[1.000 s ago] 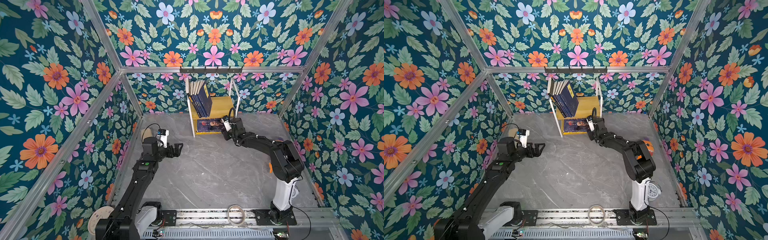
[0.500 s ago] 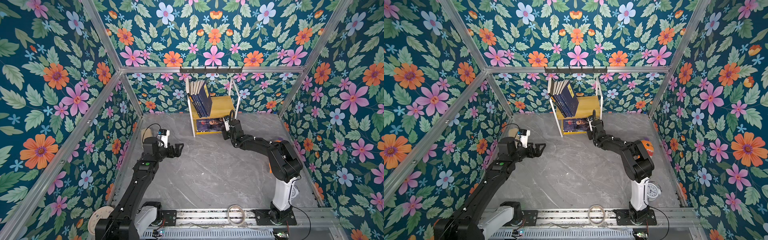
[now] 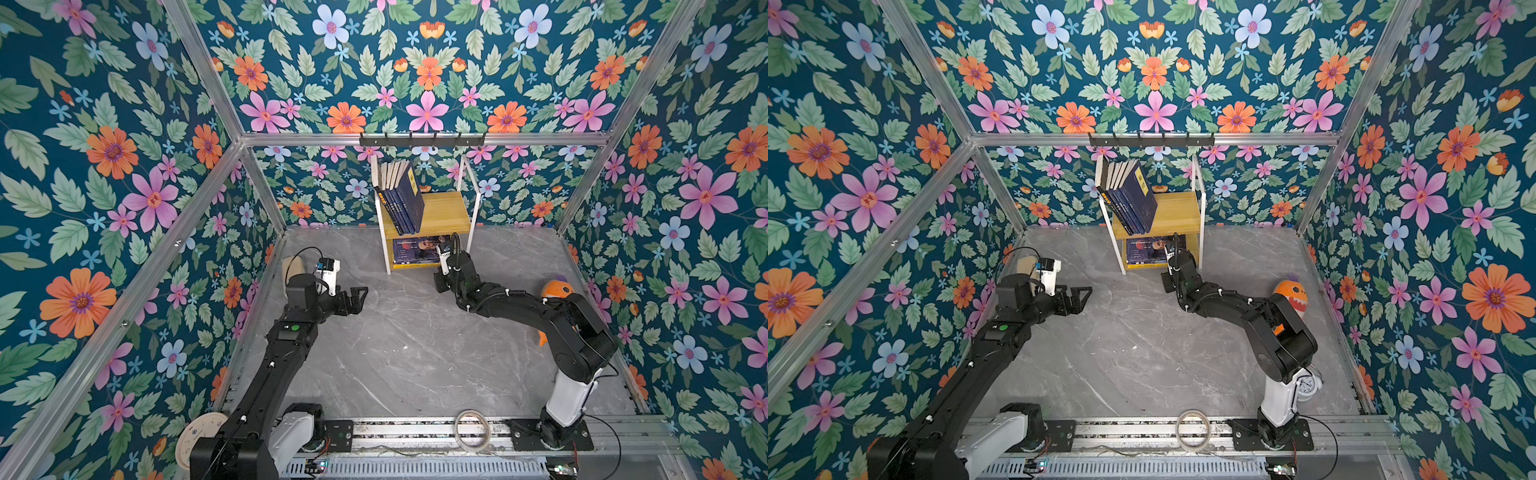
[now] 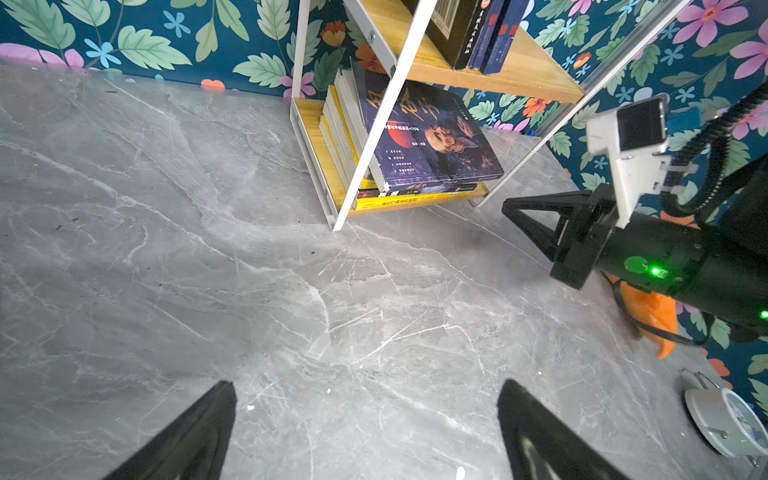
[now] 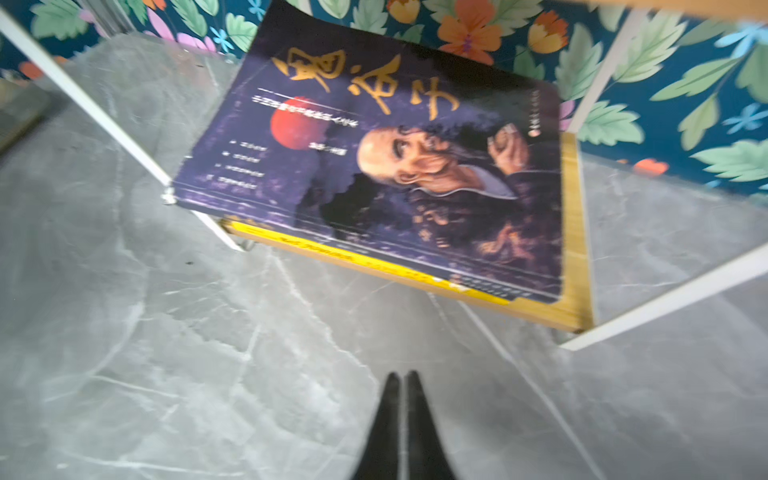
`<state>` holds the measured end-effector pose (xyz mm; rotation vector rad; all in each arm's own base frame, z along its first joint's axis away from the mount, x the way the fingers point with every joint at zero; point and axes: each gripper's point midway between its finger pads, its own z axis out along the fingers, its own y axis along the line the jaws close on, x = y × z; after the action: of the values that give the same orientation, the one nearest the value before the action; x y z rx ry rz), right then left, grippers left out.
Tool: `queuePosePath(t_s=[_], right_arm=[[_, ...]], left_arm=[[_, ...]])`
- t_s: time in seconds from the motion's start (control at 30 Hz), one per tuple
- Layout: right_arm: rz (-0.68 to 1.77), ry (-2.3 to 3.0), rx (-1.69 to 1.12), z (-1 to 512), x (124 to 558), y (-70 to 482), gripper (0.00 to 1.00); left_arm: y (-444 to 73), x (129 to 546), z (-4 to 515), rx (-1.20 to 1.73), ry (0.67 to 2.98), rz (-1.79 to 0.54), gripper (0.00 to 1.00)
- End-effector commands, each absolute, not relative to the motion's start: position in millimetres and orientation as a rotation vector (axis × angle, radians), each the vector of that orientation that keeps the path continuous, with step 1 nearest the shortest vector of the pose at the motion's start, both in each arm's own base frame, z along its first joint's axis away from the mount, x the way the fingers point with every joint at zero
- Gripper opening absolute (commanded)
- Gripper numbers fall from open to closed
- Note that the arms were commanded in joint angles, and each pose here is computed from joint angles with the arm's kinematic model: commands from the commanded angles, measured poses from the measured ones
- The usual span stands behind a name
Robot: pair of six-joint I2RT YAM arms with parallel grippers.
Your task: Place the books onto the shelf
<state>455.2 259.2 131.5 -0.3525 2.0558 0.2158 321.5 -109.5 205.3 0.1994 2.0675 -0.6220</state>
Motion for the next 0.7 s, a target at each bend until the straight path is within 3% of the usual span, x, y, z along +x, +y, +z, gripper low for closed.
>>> queuePosePath(t_s=[0.0,0.67], right_arm=[[0.311,2.042,-0.267,131.9,464.1,272.9,0.0],[0.415,1.955,-0.164,126.4,496.6,311.4,0.0]], left_arm=[[-108.8,322.8,210.7,0.209,2.045,-0.609,1.0],[-109.8,322.9,210.0,0.211,2.049,-0.615,1.0]])
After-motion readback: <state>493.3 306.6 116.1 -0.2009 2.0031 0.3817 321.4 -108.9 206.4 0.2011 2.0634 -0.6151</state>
